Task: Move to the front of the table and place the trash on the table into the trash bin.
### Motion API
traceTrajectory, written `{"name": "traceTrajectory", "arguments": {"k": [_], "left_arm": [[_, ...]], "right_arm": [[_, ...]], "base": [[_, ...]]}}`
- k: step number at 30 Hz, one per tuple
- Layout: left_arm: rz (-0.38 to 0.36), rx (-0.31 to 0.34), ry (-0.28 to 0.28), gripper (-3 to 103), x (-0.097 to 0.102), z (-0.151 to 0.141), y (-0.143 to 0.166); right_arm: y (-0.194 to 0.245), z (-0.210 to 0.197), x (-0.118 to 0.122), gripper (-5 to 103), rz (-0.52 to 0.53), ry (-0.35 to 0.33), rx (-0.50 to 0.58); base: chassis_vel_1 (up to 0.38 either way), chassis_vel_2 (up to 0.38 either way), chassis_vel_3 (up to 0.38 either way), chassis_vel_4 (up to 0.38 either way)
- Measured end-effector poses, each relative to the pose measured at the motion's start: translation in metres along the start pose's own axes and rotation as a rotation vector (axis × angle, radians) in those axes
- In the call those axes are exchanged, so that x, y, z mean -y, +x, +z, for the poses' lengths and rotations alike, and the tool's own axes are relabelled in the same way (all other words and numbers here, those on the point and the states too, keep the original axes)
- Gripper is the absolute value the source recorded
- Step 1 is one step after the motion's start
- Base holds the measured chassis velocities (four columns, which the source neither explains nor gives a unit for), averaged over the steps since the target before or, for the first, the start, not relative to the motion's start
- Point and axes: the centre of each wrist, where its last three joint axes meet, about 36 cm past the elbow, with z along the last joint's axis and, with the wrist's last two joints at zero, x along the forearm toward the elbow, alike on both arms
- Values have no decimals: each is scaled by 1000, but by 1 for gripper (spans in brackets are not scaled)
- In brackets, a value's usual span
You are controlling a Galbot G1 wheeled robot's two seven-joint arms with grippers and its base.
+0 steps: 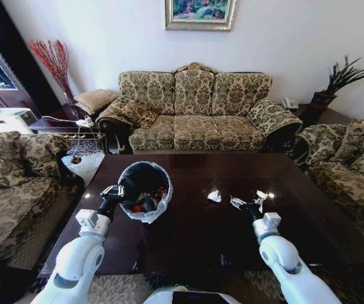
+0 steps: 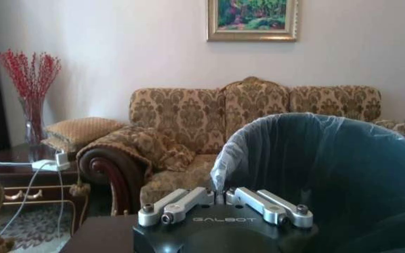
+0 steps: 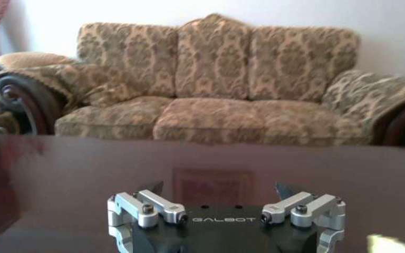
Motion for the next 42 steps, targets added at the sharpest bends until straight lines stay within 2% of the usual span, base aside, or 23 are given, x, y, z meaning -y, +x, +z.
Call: {"name": "traceTrajectory", "arguments": {"k": [3,4,8,16,23,25,27,28,29,31,33,34,35,36,39,40,42], "left_arm": [[-8,-5,-2,3,-2,2,0],[-14,-8,-4,3,-4,3,0],[-16,-9,-6,3,-6,6,-5],[-22,-16,-10,3,-10,8,-7],[-25,-33,-4,3,-10,14,-9],[-23,-32,-4,3,-10,14,-10],[-22,-32,-4,3,-10,14,-10],[-21,-30,-7,3,-10,13,-11],[-21,-30,-7,3,-10,13,-11],[-20,-29,-9,3,-11,13,-12],[-20,-29,-9,3,-11,13,-12],[-21,-30,-10,3,-11,13,-12],[-22,-30,-10,3,-11,13,-12],[-22,-30,-10,3,-11,13,-12],[-20,-31,-3,3,-11,12,-11],[-20,-31,-3,3,-11,12,-11],[-14,-25,3,3,-10,9,-10]], "right_arm": [[-13,11,-9,100,-25,-1,-11],[-27,23,-19,100,-43,2,-20],[-55,41,-33,100,-36,-7,-37],[-91,62,-40,100,10,-19,-63],[-109,80,-38,101,-16,-62,-94],[-114,82,-34,92,-13,-72,-101],[-116,82,-33,92,-13,-75,-103],[-119,83,-30,82,-15,-78,-105],[-119,83,-30,82,-15,-78,-105],[-123,83,-29,70,-20,-82,-107],[-123,83,-29,70,-20,-83,-108],[-125,84,-30,60,-21,-83,-111],[-126,85,-30,54,-22,-83,-113],[-126,85,-30,54,-22,-83,-113],[-127,86,-32,43,-21,-87,-117],[-127,86,-32,43,-21,-87,-117],[-127,86,-33,33,-20,-88,-116]], "base": [[0,0,0,0],[0,0,0,0],[0,0,0,0],[0,0,0,0],[0,0,0,0],[0,0,0,0],[0,0,0,0],[0,0,0,0],[0,0,0,0],[0,0,0,0],[0,0,0,0],[0,0,0,0],[0,0,0,0],[0,0,0,0],[0,0,0,0],[0,0,0,0],[0,0,0,0]]}}
